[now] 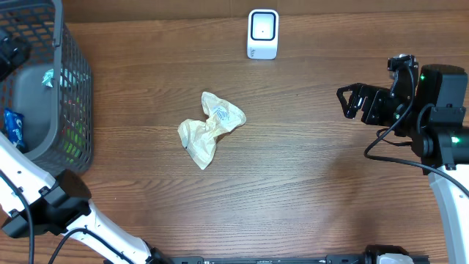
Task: Scan the item barcode
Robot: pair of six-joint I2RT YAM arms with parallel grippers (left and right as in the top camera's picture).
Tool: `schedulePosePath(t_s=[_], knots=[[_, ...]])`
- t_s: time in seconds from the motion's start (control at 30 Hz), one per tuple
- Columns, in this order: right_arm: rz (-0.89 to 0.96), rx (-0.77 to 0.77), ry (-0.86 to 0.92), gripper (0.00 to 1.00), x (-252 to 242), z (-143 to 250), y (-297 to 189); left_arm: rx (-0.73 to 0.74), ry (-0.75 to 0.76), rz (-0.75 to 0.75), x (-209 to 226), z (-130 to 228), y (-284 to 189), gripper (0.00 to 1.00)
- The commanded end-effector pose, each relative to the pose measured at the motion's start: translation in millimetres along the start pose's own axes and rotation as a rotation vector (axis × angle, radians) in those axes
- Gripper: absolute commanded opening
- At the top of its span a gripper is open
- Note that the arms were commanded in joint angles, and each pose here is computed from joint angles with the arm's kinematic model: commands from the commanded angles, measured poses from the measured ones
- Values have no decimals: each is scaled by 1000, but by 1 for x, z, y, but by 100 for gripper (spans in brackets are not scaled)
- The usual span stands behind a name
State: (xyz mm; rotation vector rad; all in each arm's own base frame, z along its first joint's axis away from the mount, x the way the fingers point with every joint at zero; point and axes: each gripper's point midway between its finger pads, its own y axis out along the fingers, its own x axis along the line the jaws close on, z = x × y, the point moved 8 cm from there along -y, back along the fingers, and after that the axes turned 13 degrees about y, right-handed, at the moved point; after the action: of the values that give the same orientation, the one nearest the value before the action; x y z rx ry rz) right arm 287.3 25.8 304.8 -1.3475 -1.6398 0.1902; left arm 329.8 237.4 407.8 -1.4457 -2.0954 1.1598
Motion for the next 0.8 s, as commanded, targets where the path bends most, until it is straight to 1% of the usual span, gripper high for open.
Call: schedulePosePath(t_s=[0.0,0.1,0.2,0.47,0.6,0.7,0.77], knots=[[-12,-15,-6,100,5,-4,-5,44,-83,-137,25,3,13,100],[-10,-12,-5,100,4,-4,-5,89,-91,-133,30,5,34,100],[-10,-12,-5,100,4,-4,-5,155,-104,-127,38,9,64,100],[-8,-9,-4,100,4,-3,-5,366,-141,-103,61,35,155,100],[-9,-8,-4,100,4,-3,-5,433,-98,-55,63,48,193,100],[-8,-9,-3,100,4,-3,-5,458,-57,11,55,54,215,100],[-9,-9,-3,100,4,-3,-5,481,-41,23,50,59,228,100]])
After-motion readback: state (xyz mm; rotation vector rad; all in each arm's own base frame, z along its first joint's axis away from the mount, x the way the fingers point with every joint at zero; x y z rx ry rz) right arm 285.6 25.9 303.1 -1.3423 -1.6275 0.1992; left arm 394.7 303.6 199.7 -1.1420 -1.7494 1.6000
